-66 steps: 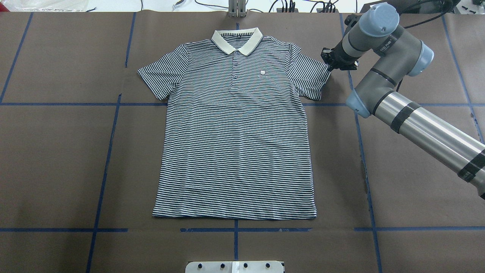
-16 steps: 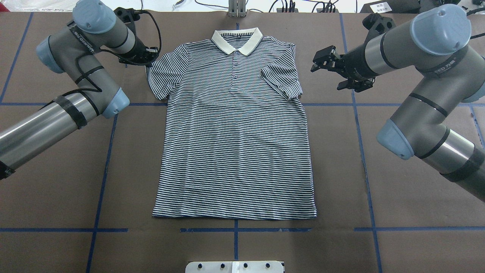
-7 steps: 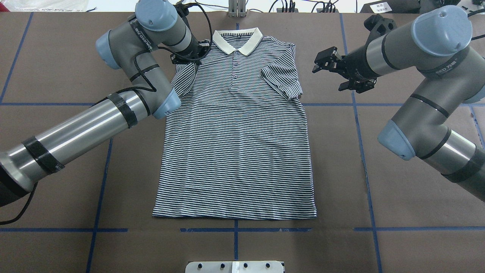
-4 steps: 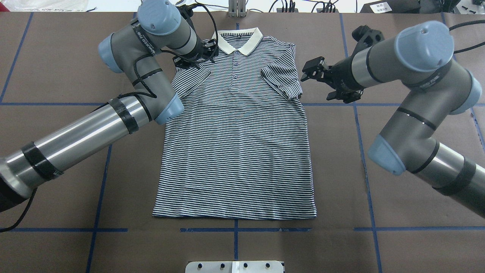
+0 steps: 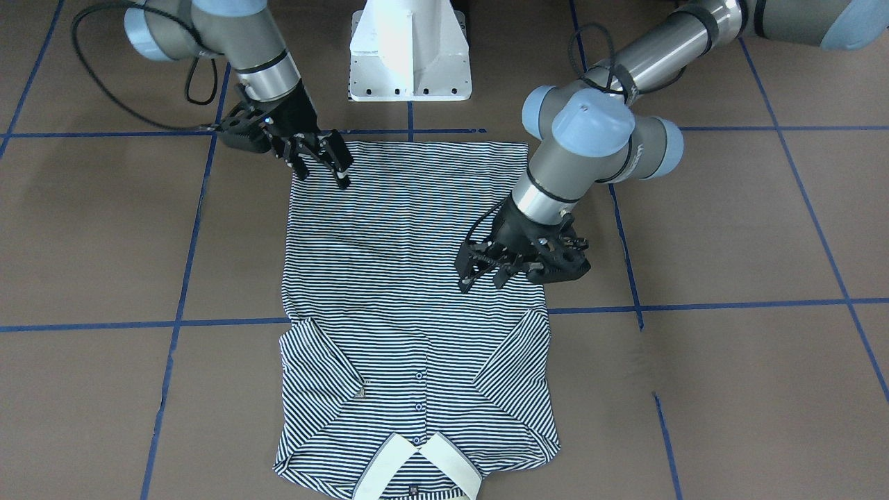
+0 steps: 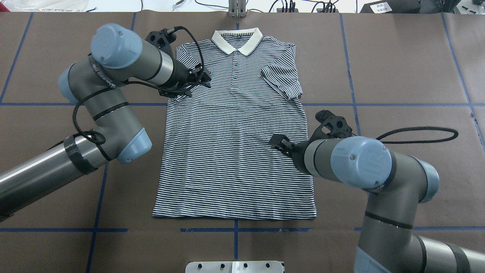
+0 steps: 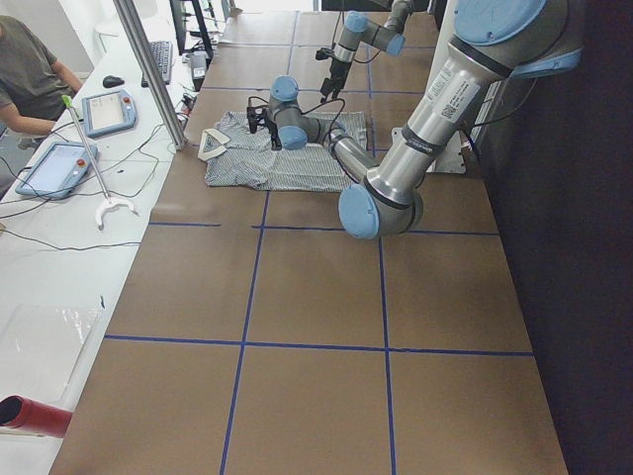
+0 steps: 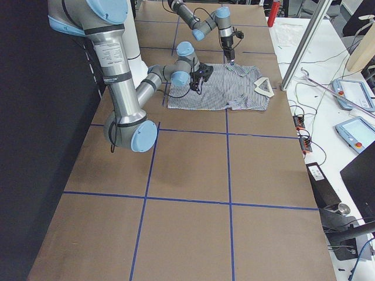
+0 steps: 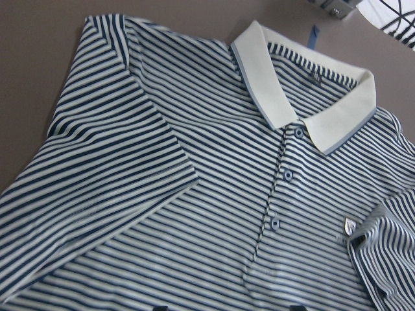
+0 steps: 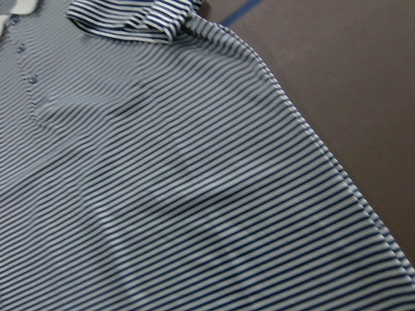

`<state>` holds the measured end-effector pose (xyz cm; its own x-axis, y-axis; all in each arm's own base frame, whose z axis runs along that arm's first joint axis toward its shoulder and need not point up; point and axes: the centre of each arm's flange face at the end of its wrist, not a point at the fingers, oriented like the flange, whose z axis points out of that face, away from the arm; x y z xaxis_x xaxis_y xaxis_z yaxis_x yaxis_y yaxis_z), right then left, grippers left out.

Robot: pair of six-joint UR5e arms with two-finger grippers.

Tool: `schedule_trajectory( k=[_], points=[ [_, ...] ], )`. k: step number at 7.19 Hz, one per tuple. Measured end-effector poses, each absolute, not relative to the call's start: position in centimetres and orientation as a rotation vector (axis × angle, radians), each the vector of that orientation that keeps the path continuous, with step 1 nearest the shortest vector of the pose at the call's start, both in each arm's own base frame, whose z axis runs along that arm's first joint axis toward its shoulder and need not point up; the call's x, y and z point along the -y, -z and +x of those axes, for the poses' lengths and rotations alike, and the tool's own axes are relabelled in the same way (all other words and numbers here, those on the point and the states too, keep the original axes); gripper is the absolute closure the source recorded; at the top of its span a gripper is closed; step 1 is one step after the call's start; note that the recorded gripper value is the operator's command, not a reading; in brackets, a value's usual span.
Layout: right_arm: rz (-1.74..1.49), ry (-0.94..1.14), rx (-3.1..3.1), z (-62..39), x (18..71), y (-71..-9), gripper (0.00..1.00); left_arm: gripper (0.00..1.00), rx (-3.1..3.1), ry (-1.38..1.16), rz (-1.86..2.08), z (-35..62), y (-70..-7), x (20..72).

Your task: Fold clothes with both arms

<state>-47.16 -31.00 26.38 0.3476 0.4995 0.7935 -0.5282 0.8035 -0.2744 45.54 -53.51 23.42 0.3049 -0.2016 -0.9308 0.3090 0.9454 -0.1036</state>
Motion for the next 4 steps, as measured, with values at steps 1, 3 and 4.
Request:
schedule_trajectory(
  k=[1,3,4],
  points=[
    [0.027,-0.694,0.974,-48.0,26.8,-28.2,0.19,0.3,-1.231,0.324,0.095,44.3,-23.8,52.0],
    [0.024,-0.748,0.896,-48.8,22.9,-31.1,0.21,0.3,-1.234,0.318,0.091,43.6,-24.3,51.2],
    [0.028,-0.758,0.857,-49.1,22.5,-32.1,0.21,0.3,-1.233,0.317,0.09,43.6,-24.4,51.2]
  ],
)
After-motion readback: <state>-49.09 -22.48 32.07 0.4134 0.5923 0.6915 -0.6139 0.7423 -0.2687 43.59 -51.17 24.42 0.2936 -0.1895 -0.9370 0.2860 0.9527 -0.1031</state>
